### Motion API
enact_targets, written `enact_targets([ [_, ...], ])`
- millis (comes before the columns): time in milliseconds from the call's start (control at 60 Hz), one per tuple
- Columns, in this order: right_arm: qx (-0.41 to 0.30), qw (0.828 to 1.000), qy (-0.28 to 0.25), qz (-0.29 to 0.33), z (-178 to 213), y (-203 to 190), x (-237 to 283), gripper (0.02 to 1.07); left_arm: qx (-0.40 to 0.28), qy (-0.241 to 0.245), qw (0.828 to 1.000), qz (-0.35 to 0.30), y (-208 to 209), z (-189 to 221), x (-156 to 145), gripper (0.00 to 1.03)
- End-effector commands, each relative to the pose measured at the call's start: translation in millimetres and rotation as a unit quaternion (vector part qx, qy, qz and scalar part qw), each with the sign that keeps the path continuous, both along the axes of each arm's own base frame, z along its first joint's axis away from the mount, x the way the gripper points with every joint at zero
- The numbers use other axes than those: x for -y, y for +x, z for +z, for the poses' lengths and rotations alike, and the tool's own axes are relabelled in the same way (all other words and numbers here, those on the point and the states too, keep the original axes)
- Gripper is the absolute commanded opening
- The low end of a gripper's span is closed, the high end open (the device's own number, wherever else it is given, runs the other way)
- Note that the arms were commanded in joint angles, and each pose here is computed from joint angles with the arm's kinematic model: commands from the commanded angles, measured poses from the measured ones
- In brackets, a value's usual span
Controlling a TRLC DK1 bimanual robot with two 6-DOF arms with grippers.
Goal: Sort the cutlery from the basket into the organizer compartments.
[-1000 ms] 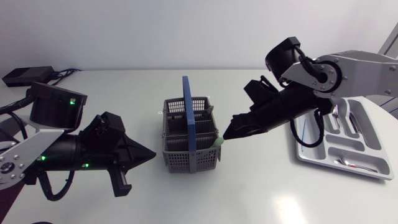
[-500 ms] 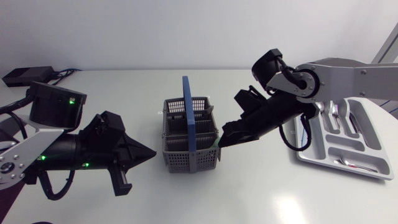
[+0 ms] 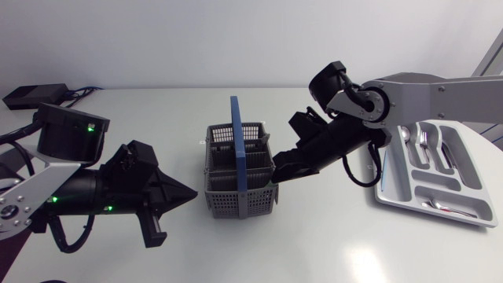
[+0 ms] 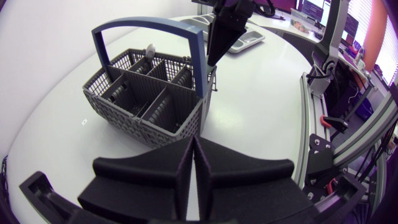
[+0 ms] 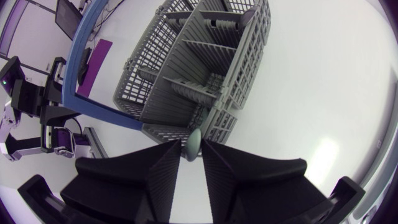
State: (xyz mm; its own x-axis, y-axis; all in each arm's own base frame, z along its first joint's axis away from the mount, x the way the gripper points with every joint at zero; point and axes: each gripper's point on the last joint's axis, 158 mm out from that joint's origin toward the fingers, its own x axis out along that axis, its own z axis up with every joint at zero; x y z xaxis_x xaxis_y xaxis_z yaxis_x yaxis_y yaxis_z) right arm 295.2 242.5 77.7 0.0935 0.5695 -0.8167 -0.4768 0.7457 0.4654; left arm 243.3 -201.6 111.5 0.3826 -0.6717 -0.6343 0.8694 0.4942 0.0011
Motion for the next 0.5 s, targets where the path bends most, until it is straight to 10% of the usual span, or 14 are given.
enact_targets([
  [0,0.005,1.000,0.003,-0.007,1.4,8.1,-6.5,0.27,-0.004,0.006,1.000,-0.006,-4.2,-8.7,-0.8,0.05],
  [483,0.050,0.999,0.016,-0.002,41.2,8.8,-9.4,0.08,-0.005,0.007,1.000,-0.007,-3.6,-8.8,0.2,0.05],
])
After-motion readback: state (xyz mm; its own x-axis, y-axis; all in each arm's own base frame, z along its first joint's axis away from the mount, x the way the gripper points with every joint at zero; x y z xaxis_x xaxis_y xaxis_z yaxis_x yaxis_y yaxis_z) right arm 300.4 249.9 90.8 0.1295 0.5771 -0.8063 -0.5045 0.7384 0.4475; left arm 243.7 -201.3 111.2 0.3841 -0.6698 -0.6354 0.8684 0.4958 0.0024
